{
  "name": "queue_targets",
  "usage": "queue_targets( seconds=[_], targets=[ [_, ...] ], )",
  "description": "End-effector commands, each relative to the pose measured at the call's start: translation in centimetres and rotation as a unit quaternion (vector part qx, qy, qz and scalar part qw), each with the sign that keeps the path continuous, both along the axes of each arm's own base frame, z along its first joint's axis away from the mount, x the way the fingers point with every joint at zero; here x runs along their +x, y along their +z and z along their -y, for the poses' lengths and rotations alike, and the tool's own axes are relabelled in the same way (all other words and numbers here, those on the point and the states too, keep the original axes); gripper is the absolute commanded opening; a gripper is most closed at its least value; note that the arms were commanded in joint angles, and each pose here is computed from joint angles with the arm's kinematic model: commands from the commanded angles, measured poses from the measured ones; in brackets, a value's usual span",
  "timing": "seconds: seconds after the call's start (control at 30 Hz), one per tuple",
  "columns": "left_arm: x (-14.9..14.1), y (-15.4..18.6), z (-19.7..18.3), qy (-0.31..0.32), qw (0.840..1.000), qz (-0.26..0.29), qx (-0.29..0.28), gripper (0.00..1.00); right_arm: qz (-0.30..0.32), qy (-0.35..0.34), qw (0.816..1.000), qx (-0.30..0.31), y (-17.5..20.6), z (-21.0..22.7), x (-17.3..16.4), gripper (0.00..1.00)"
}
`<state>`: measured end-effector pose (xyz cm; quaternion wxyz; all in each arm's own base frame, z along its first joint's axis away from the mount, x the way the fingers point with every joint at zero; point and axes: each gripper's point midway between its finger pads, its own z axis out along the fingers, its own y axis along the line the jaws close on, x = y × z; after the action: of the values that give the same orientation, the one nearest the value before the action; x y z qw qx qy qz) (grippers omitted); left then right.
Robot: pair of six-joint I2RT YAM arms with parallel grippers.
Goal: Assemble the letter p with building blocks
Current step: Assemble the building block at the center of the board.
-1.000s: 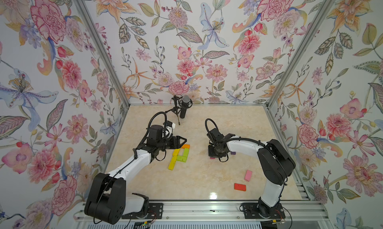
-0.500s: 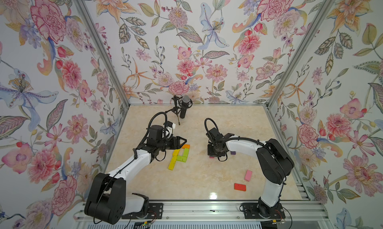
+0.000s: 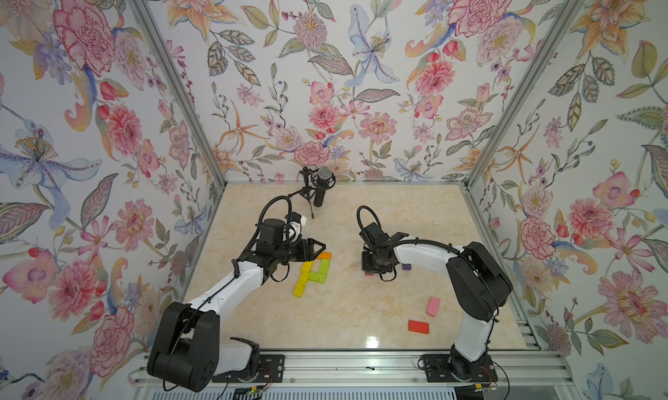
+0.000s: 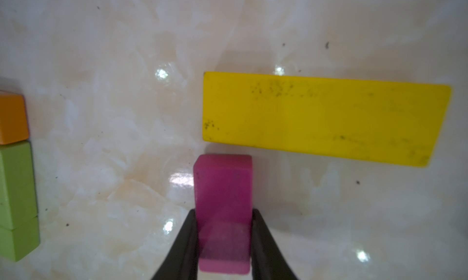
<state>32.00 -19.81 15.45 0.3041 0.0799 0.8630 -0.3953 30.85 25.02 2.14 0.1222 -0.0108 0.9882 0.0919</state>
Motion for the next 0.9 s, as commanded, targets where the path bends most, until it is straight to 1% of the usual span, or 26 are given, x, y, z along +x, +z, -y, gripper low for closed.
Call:
queue_targets(
  seconds=[0.0, 0.17, 0.33, 0.47, 0.63, 0.73, 0.87],
  targets=[
    [-0.1, 0.3, -0.2, -0.006, 1.0, 0.01, 0.005, 0.63, -0.026, -0.013, 0.999, -0.028, -2.0, 1.4, -1.0, 0.39],
    [-0.2, 0.2, -0.3, -0.005, 1.0, 0.009, 0.005, 0.63, -0.025, -0.014, 0.999, -0.029, -1.8, 1.7, -1.3, 0.5],
    [-0.1, 0.3, -0.3, -0.004, 1.0, 0.009, 0.005, 0.63, -0.02, -0.011, 0.999, -0.024, -1.4, 1.4, -1.3, 0.51],
    [-0.1, 0.2, -0.3, -0.004, 1.0, 0.008, 0.004, 0.63, -0.013, -0.01, 1.0, -0.013, -0.3, 1.4, -1.6, 0.52],
    [0.0, 0.5, 0.2, -0.008, 1.0, 0.007, -0.006, 0.63, 0.006, -0.02, 1.0, -0.011, 1.2, 2.8, -2.6, 0.53],
    [-0.6, 0.4, 1.7, -0.024, 1.0, 0.004, -0.008, 0.63, 0.038, -0.023, 0.999, 0.006, 3.2, 3.3, -2.7, 0.53],
    [-2.4, -0.2, 6.4, -0.073, 0.997, -0.003, 0.003, 0.62, 0.065, -0.024, 0.997, 0.038, 5.8, 3.8, -2.7, 0.53]
  ],
)
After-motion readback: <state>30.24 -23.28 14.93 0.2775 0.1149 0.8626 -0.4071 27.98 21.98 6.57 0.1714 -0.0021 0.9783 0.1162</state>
